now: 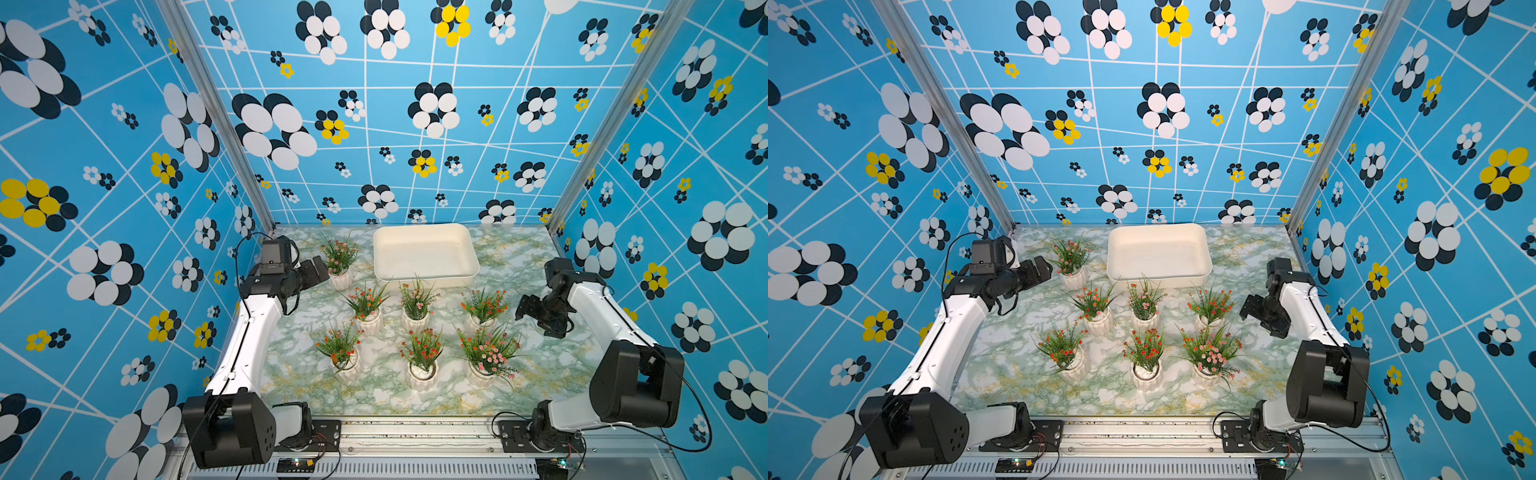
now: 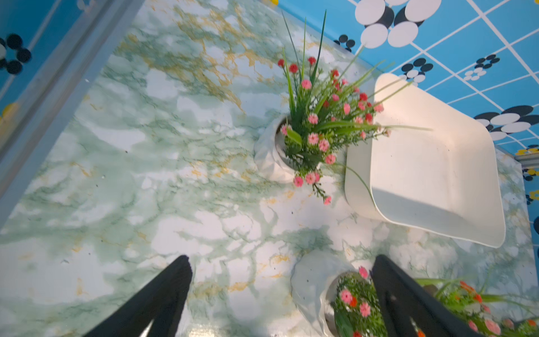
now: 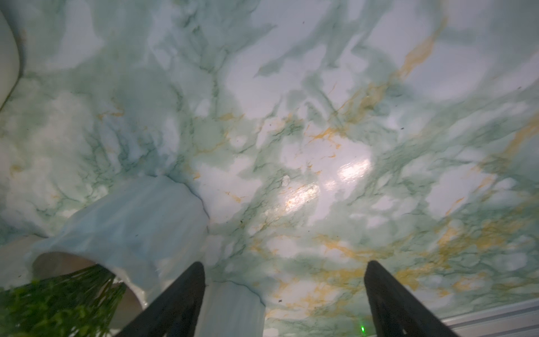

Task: Put the potted gypsophila into the storage box
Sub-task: Pick up the baby's breath potted plant from the center of the board.

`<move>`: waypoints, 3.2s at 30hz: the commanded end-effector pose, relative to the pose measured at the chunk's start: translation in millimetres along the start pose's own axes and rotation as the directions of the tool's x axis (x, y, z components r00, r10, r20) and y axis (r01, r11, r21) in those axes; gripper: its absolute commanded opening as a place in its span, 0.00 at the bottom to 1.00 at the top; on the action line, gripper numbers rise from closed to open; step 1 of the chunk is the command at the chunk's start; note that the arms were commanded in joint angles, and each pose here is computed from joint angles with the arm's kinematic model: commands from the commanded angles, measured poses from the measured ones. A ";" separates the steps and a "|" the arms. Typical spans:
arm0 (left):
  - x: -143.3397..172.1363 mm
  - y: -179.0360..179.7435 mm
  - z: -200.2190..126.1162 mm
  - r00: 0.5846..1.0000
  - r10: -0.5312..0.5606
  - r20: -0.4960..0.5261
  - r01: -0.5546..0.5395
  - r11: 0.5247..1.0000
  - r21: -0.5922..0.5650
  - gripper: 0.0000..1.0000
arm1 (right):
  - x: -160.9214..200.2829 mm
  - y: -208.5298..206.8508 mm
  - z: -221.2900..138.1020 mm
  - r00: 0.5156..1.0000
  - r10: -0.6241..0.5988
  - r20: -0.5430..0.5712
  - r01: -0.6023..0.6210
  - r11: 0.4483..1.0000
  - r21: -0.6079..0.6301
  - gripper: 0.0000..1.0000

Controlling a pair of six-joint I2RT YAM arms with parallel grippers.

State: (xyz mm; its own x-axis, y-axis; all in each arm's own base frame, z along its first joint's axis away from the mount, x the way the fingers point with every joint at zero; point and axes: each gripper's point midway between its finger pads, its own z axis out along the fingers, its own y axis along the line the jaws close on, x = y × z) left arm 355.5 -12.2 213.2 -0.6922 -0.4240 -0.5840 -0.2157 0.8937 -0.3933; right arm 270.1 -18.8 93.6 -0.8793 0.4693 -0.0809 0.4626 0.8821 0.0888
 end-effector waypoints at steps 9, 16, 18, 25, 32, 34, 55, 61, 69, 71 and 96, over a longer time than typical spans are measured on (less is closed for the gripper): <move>69.2 -15.7 1.2 0.991 -0.006 -0.135 0.012 0.999 0.045 0.99 | 2.9 50.6 5.4 1.000 -0.021 0.016 0.023 0.993 -0.112 0.76; 73.3 -19.3 3.5 0.989 0.004 -0.147 0.003 0.999 0.048 1.00 | 2.1 69.5 7.8 0.999 -0.050 0.016 0.051 0.992 -0.115 0.66; 72.8 -19.4 4.3 0.989 0.001 -0.150 0.005 0.999 0.044 0.99 | 3.1 71.0 12.2 0.998 -0.056 0.004 0.056 0.992 -0.110 0.63; 72.5 -17.8 4.1 0.990 -0.002 -0.144 0.007 0.999 0.033 0.99 | 4.8 69.5 24.2 0.998 -0.067 -0.009 0.066 0.994 -0.086 0.53; 73.2 -16.7 4.7 0.990 -0.012 -0.142 0.016 0.999 0.030 1.00 | 6.8 66.3 28.5 0.995 -0.097 -0.015 0.096 0.993 -0.063 0.42; 73.9 -16.3 5.2 0.990 -0.014 -0.142 0.018 0.999 0.030 1.00 | 7.9 65.4 30.3 0.994 -0.106 -0.021 0.105 0.993 -0.053 0.40; 81.4 -13.8 8.0 0.987 -0.044 -0.154 0.048 0.998 0.027 0.99 | 24.5 50.2 43.2 0.979 -0.183 -0.086 0.185 0.983 0.012 0.32; 82.6 -12.3 9.2 0.987 -0.046 -0.156 0.049 0.999 0.020 0.99 | 31.1 50.3 36.2 0.977 -0.193 -0.087 0.193 0.981 -0.011 0.33; 85.0 -11.4 12.2 0.986 -0.065 -0.156 0.069 0.997 0.018 1.00 | 34.7 51.6 37.3 0.973 -0.211 -0.097 0.209 0.977 -0.028 0.34; 85.8 -11.8 12.4 0.985 -0.066 -0.156 0.070 0.997 0.020 1.00 | 35.5 50.8 41.1 0.972 -0.209 -0.106 0.208 0.978 -0.024 0.33; 83.4 -11.1 9.5 0.988 -0.058 -0.143 0.061 0.998 0.016 0.99 | 3.1 64.1 -15.7 0.960 -0.276 -0.035 0.276 0.961 0.000 0.00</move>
State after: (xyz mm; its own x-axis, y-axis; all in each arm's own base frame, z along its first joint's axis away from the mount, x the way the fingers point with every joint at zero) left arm 307.7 -58.5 158.1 -0.7789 -0.4545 -0.4322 -0.2562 0.8596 -0.4421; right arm 288.7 39.4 94.6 -0.9705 0.2365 -0.0467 0.2328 0.9698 0.0731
